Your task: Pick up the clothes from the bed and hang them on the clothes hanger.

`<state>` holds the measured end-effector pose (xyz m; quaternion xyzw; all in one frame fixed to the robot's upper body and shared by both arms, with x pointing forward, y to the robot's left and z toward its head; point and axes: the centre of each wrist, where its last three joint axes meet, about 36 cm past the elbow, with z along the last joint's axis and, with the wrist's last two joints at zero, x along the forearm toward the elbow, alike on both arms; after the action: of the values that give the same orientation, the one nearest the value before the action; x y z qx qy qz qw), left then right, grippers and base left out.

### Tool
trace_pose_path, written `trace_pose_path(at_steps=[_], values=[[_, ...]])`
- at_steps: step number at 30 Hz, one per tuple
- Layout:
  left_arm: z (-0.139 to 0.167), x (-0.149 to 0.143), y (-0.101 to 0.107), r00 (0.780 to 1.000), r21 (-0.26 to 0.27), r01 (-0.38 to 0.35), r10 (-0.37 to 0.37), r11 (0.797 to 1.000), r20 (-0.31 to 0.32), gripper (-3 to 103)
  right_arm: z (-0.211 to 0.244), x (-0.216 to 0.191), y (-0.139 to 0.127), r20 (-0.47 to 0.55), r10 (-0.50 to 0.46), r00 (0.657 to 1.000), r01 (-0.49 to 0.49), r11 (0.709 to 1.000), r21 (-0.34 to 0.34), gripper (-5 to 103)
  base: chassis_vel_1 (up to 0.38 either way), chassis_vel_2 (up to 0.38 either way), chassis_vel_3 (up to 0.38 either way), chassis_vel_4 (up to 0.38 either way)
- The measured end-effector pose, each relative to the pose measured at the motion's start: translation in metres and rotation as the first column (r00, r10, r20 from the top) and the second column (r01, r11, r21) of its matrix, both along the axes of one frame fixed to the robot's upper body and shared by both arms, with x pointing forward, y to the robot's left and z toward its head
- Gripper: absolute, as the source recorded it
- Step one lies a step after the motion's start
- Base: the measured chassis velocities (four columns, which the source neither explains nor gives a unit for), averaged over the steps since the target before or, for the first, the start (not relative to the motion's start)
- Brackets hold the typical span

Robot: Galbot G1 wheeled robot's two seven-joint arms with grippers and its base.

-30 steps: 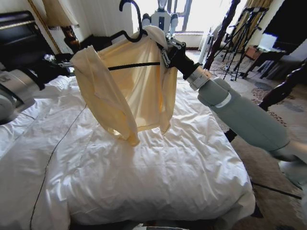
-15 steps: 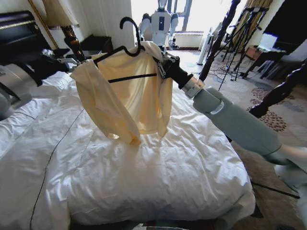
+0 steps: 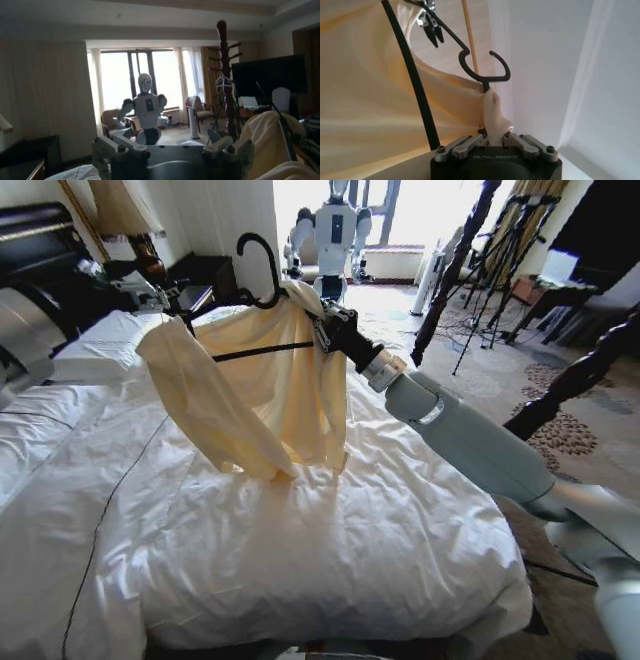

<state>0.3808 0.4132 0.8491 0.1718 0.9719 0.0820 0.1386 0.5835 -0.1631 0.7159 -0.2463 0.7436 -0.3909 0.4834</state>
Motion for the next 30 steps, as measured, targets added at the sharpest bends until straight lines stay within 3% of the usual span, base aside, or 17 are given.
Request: trace_pose_path(at_steps=[7, 10, 11, 13, 18, 30], values=[[0.012, -0.001, 0.013, 0.991, -0.068, -0.123, 0.126, 0.99, 0.046, 100, -0.003, 0.009, -0.016, -0.009, -0.036, 0.999, 0.036, 0.999, 0.0, 7, 0.0, 0.0, 0.0, 0.0], [0.023, -0.008, 0.014, 0.972, -0.131, -0.217, 0.227, 0.967, 0.064, 100, -0.002, 0.015, -0.02, -0.005, -0.055, 0.998, 0.055, 0.998, 0.0, 7, 0.0, 0.0, 0.0, 0.0], [0.023, -0.008, 0.014, 0.972, -0.131, -0.217, 0.227, 0.967, 0.064, 100, -0.002, 0.015, -0.02, -0.005, -0.055, 0.998, 0.055, 0.998, 0.0, 7, 0.0, 0.0, 0.0, 0.0], [0.025, -0.018, 0.007, 0.958, -0.191, -0.267, 0.282, 0.945, 0.053, 100, 0.0, 0.02, -0.018, -0.001, -0.073, 0.997, 0.073, 0.997, 0.01, 7, 0.0, 0.0, 0.0, 0.0], [0.015, -0.034, -0.01, 0.955, -0.25, -0.276, 0.294, 0.928, 0.038, 100, 0.005, 0.028, -0.008, -0.004, -0.116, 0.993, 0.116, 0.991, 0.067, 7, 0.0, 0.0, 0.0, 0.0], [-0.043, -0.06, -0.055, 0.987, -0.302, -0.158, 0.155, 0.94, -0.032, 100, 0.024, 0.05, -0.013, 0.002, -0.247, 0.969, 0.243, 0.957, 0.159, 7, 0.0, 0.0, 0.0, 0.0]])
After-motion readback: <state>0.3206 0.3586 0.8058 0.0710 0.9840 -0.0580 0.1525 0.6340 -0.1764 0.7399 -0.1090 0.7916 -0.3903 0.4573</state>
